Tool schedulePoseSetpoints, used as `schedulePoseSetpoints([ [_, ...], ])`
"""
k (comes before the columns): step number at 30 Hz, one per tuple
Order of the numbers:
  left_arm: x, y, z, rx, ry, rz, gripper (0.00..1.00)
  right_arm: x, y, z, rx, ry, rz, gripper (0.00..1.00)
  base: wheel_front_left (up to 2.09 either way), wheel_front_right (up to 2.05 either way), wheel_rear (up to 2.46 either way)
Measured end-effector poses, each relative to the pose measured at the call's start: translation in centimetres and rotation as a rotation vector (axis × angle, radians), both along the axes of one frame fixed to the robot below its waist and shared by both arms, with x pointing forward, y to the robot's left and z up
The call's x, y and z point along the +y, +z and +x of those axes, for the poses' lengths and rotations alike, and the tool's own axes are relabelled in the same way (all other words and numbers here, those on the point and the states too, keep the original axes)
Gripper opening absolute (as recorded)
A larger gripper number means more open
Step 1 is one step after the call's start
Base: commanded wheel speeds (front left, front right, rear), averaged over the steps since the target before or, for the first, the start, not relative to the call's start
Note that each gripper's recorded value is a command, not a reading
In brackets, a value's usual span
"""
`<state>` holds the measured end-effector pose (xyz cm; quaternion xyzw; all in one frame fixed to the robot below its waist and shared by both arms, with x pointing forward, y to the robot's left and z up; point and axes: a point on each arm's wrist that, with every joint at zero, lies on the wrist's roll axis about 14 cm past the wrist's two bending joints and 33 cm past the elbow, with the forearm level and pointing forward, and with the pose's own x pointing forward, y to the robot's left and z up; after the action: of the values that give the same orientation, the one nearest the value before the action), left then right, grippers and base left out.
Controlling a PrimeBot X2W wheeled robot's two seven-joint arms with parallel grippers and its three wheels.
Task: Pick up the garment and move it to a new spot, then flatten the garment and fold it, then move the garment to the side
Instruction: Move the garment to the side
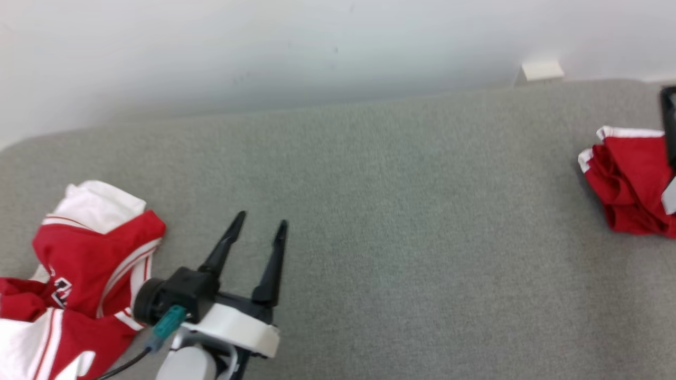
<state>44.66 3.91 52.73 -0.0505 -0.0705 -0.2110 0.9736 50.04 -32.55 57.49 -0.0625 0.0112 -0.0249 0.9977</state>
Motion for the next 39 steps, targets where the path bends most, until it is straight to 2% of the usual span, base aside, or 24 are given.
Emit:
schedulePoseSetpoints([
  [8,5.6,2.7,-1.6,-0.058,0.172,0.003,1.00,5.3,3.7,-3.6,-0.182,0.149,0.097,1.00,0.00,0.00,0.00],
  [18,9.9,2.3,-4.0,-0.038,0.309,-0.022,1.00,9.8,0.9,-9.3,-0.273,0.160,0.267,1.00,0.00,0.00,0.00],
  [28,11.0,0.9,-6.3,0.004,0.370,-0.049,1.00,12.5,-3.4,-14.5,-0.218,0.109,0.393,1.00,0.00,0.00,0.00],
  [30,10.9,0.5,-6.7,0.016,0.368,-0.047,1.00,13.1,-4.0,-14.9,-0.206,0.109,0.436,1.00,0.00,0.00,0.00],
  [39,10.4,-0.4,-6.7,0.043,0.354,-0.045,1.00,14.1,-5.0,-15.3,-0.175,0.118,0.456,1.00,0.00,0.00,0.00],
])
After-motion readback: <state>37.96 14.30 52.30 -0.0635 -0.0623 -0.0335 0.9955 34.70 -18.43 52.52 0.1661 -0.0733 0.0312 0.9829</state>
